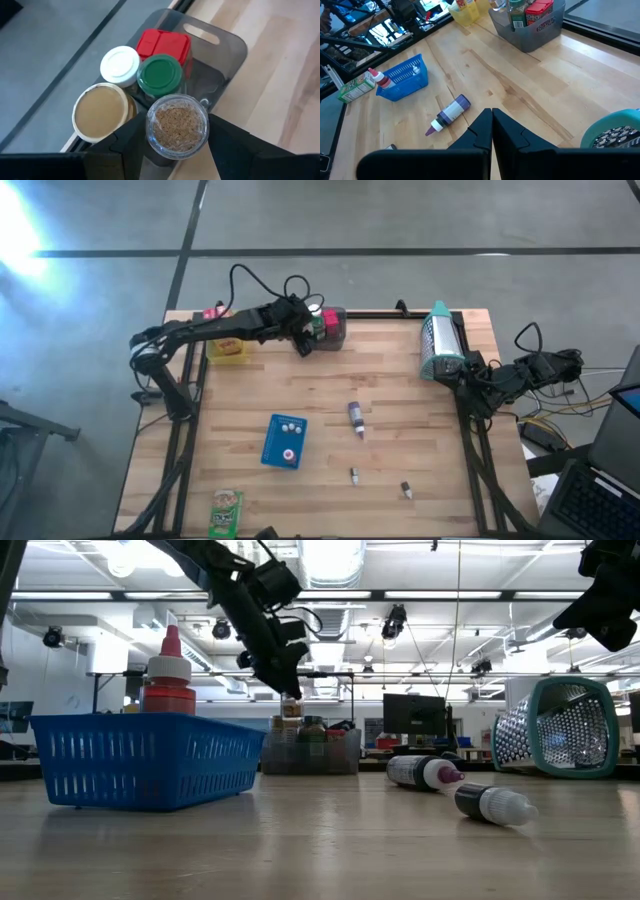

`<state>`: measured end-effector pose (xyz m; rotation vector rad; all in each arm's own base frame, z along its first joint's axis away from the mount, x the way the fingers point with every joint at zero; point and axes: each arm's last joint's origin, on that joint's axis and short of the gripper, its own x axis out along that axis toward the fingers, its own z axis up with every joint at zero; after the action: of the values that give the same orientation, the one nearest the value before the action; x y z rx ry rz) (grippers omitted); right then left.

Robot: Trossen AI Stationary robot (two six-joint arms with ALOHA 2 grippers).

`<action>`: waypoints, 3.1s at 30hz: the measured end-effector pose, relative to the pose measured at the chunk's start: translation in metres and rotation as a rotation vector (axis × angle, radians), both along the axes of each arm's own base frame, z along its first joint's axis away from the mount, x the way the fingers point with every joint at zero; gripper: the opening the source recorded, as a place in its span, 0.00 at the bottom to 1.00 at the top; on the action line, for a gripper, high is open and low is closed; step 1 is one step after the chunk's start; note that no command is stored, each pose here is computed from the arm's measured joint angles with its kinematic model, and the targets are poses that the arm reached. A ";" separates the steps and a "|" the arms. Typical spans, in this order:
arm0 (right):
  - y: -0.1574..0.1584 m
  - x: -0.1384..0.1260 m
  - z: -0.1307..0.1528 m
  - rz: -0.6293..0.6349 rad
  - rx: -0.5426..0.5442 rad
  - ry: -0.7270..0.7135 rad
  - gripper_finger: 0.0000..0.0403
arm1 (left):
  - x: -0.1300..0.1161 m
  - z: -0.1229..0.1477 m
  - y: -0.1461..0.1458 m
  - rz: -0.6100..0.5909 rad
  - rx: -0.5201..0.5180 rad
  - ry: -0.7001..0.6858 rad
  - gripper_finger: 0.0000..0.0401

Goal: Pick & Place Kitchen Items
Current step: Put the brown spice bottle into the black bin, then put the green cereal box into the yellow bin

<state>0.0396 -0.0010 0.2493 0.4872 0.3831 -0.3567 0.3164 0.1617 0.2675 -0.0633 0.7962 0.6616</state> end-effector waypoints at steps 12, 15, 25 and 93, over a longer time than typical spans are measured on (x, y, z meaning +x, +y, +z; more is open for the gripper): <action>0.000 0.000 0.000 0.000 0.000 0.000 0.02 | -0.002 -0.014 0.006 0.080 -0.047 -0.047 0.48; 0.000 0.000 0.000 0.000 0.000 0.000 0.02 | -0.001 -0.017 0.007 0.088 -0.056 -0.046 0.48; 0.000 0.000 0.000 0.000 0.000 0.000 0.02 | 0.009 -0.037 0.013 0.103 -0.082 -0.039 0.48; 0.000 0.000 0.000 0.000 0.000 0.000 0.02 | -0.019 0.014 0.016 0.114 -0.074 -0.125 0.64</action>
<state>0.0397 -0.0010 0.2493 0.4874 0.3836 -0.3565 0.2977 0.1774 0.2813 -0.2168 0.6997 0.7291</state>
